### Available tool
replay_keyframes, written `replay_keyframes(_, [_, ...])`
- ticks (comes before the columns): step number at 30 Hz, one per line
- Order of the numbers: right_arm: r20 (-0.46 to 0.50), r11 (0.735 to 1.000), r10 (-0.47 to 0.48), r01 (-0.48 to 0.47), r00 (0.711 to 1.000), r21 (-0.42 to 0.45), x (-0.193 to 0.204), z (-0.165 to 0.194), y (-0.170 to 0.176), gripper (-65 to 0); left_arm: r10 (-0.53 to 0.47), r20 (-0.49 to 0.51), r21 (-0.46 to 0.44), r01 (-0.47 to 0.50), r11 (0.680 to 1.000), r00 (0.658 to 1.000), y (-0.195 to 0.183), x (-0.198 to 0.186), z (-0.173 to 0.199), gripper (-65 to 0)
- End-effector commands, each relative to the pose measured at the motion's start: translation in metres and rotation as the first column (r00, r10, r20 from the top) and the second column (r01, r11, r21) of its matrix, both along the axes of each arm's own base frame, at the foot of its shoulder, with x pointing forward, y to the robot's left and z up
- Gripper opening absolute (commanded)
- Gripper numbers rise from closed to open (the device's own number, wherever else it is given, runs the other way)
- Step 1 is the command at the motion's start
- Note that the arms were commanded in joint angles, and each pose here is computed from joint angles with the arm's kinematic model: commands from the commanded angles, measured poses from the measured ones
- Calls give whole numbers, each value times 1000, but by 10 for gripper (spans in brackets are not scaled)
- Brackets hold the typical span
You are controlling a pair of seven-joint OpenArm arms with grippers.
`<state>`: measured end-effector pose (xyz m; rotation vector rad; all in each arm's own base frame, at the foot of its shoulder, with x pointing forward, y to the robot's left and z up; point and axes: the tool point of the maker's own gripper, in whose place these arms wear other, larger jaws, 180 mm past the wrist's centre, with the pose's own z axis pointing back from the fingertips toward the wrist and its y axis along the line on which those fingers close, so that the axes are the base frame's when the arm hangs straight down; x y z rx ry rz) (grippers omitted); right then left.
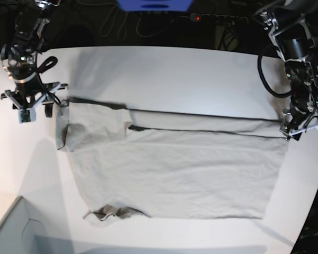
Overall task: Layout the t-shirt on the table in an organized manner, then fold the t-shirt properly
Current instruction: 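Lower the folded edge onto the shirt and release both grippers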
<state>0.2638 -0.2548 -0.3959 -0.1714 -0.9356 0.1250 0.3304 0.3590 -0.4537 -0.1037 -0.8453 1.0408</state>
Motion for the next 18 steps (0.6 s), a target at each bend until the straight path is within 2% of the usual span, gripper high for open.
replay_keyframes(1, [36,1000,8,-9,999,6,6,7,-1,-362,3,42,12,-4,1000,999,7,16,15,-229])
replay_keyframes(3, [9,1000,5,-5,1000,19,0,-3,0,-362,7,31,-6,-7,1000,1000,4,17,10,-231])
replay_keyframes(5, [-11,1000,3,-3,1000,26,-6,-10,1,-362,10,23,-12,-10,1000,1000,4,16,6,-263])
replay_keyframes(9, [-23,998,-2,3,1000,55,-14,-16,13,-362,-29,16,2,29,1000,999,-6,21,4,-414])
replay_keyframes(13, [-22,997,-7,8,1000,74,-15,-18,20,-362,-68,31,65,66,996,997,-14,30,7,-534])
replay_keyframes(15, [-22,996,-10,12,1000,86,-15,-19,24,-362,-69,34,74,66,995,997,-14,30,8,-631])
replay_keyframes(16, [-24,996,-10,12,1000,87,-16,-20,24,-362,-71,30,68,69,995,997,-15,30,7,-650])
replay_keyframes(18, [-22,996,-10,12,1000,87,-15,-19,24,-362,-75,25,62,73,995,997,-16,29,6,-640])
